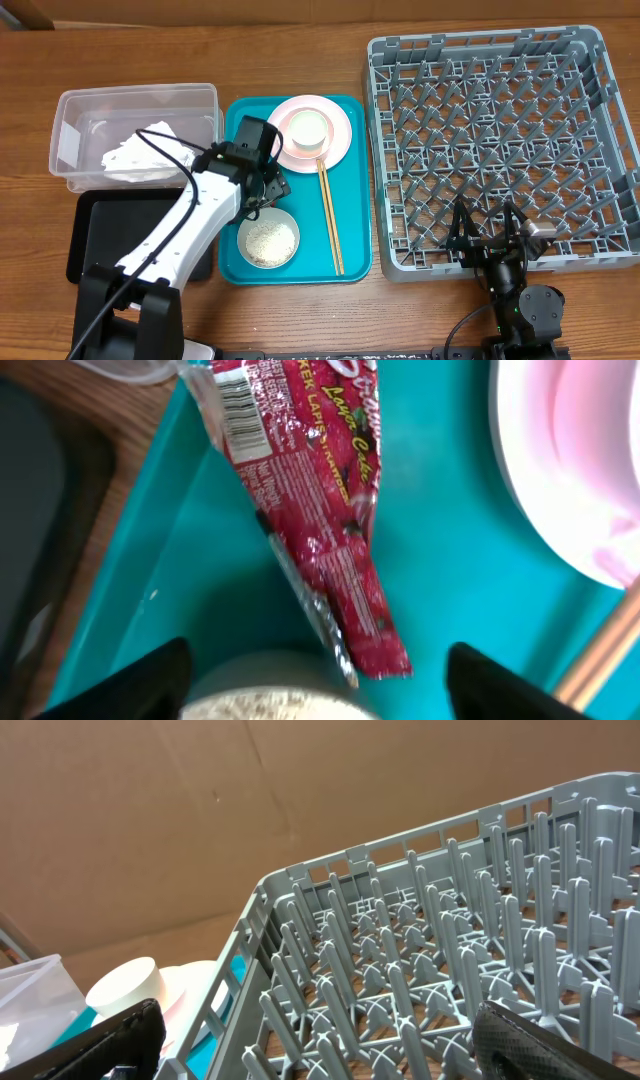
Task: Sort waste into correct bins and load items into the dishwasher
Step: 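Move the left gripper to the red snack wrapper and grasp it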
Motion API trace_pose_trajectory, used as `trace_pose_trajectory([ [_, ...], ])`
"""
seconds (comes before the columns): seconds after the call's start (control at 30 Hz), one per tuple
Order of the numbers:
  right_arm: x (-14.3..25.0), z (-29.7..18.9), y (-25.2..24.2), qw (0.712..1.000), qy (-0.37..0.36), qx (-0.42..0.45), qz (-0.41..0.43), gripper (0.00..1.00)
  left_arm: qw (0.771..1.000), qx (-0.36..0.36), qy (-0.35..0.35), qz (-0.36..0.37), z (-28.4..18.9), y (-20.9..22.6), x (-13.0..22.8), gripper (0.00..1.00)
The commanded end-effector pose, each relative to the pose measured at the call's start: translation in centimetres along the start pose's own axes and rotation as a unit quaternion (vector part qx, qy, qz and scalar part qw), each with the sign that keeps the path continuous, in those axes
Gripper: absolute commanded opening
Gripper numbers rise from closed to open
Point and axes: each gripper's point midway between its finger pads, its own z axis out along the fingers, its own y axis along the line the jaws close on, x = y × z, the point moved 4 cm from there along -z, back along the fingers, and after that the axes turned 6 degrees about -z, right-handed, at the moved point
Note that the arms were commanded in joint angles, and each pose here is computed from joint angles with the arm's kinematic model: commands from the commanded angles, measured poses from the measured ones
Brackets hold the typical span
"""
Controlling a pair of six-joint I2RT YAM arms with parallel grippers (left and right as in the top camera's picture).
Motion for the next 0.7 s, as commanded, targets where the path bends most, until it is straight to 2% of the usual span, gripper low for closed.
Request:
trace_pose_trajectory([
  [0.0,0.2,0.0,0.0,1.0,-0.002,-0.003,-0.001,1.0,0.999,-0.002,-0.008,-0.032,1.1,0.5,0.3,0.72],
  [0.13,0.2,0.0,0.0,1.0,-0.002,-0.003,-0.001,1.0,0.999,0.009,-0.016,-0.033,1.7,0.3,0.2,0.6],
  [0.3,0.2,0.0,0.0,1.0,-0.002,-0.003,-0.002,1.0,0.999,0.016,-0.023,-0.035,2.4,0.1,0.0,0.68],
  [0.5,0.2,0.0,0.0,1.0,-0.002,-0.003,-0.001,1.0,0.999,0.002,-0.02,-0.033,4.0,0.1,0.1,0.68],
  [0.6,0.2,0.0,0.0,1.0,-0.002,-0.003,-0.001,1.0,0.999,-0.002,-0.018,-0.033,4.6,0.1,0.1,0.67],
  [0.67,0.2,0.0,0.0,1.0,-0.002,-0.003,-0.001,1.0,0.999,-0.003,-0.017,-0.032,4.9,0.0,0.1,0.59],
])
